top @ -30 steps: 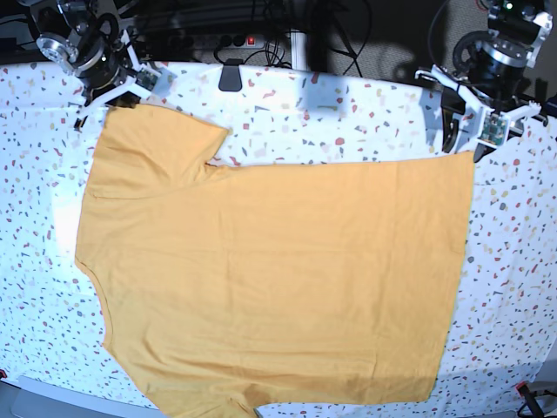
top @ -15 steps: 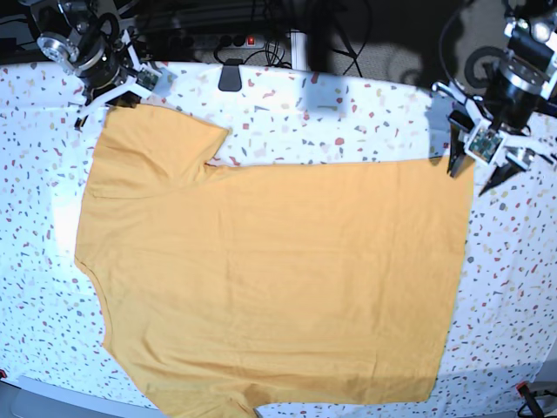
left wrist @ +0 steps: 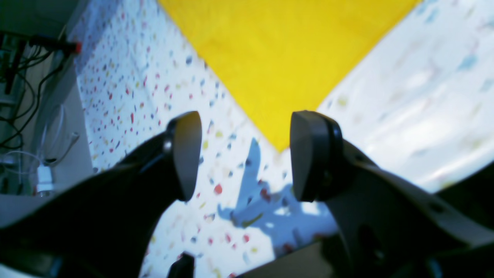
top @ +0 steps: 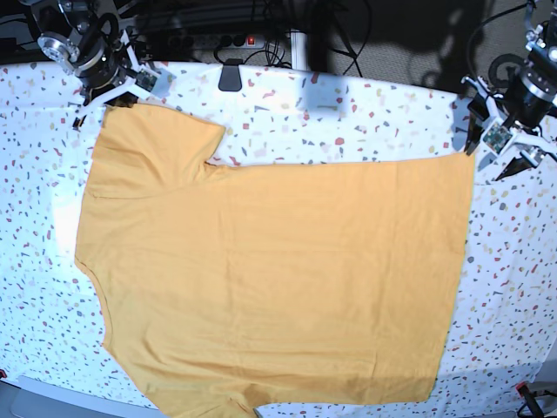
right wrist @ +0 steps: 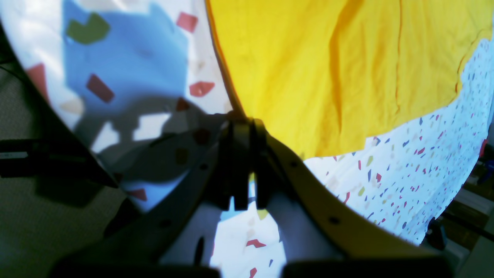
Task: Fold the T-shirt properly
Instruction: 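Lower both grippers onto the shirt's shoulder edges and close them, then lift the shoulder edges and pull them toward the hem with both grippers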
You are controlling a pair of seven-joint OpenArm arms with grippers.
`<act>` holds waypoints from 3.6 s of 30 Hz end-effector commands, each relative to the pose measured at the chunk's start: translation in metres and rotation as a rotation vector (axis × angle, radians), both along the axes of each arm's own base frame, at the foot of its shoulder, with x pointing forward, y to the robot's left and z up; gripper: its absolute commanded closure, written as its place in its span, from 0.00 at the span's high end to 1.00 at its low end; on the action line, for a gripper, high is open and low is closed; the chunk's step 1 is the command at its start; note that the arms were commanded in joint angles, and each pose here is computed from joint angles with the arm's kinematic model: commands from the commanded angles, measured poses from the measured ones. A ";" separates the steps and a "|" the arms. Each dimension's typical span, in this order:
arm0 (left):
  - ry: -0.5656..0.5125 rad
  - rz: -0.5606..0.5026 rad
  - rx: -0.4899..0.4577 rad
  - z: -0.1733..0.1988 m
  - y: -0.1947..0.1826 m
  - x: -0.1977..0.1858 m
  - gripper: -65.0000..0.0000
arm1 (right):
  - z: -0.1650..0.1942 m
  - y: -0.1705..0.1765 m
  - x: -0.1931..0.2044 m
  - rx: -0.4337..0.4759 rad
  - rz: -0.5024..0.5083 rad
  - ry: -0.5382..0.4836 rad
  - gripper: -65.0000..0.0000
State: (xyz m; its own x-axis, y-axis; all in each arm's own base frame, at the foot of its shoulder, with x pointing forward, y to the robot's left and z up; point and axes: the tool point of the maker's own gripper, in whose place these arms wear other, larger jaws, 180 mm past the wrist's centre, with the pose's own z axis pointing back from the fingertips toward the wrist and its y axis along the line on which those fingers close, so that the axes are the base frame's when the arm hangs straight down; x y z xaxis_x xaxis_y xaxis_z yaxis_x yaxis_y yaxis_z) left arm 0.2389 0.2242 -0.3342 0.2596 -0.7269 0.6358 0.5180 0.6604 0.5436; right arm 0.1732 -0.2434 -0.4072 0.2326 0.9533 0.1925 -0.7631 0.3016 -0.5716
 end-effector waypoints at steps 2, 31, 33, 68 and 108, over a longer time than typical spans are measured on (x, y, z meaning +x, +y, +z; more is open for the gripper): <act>-0.036 -0.025 0.025 0.007 0.004 0.005 0.54 | 0.009 -0.001 0.008 -0.003 0.009 -0.038 0.00; 0.105 -0.216 0.306 -0.097 0.002 0.028 0.44 | 0.012 -0.004 0.012 -0.009 -0.008 -0.063 0.00; 0.086 -0.238 0.283 -0.094 -0.004 0.029 0.24 | 0.012 -0.004 0.011 -0.008 -0.008 -0.063 0.00; -0.021 -0.213 0.286 -0.065 -0.015 0.046 0.00 | 0.061 0.006 0.098 0.240 -0.231 -0.275 0.00; -0.208 0.007 0.105 -0.025 -0.005 0.173 0.00 | 0.121 0.013 0.292 0.543 -0.526 -0.482 0.00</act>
State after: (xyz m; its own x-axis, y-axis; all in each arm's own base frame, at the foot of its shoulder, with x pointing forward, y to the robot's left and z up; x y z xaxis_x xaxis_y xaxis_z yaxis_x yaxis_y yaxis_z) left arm 0.4002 0.2152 -0.3799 0.1794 -0.7865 0.5909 0.4252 0.6036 0.6744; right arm 0.4544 -0.2274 -0.3096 0.4432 0.4883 0.7517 -0.1927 0.8709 -0.4521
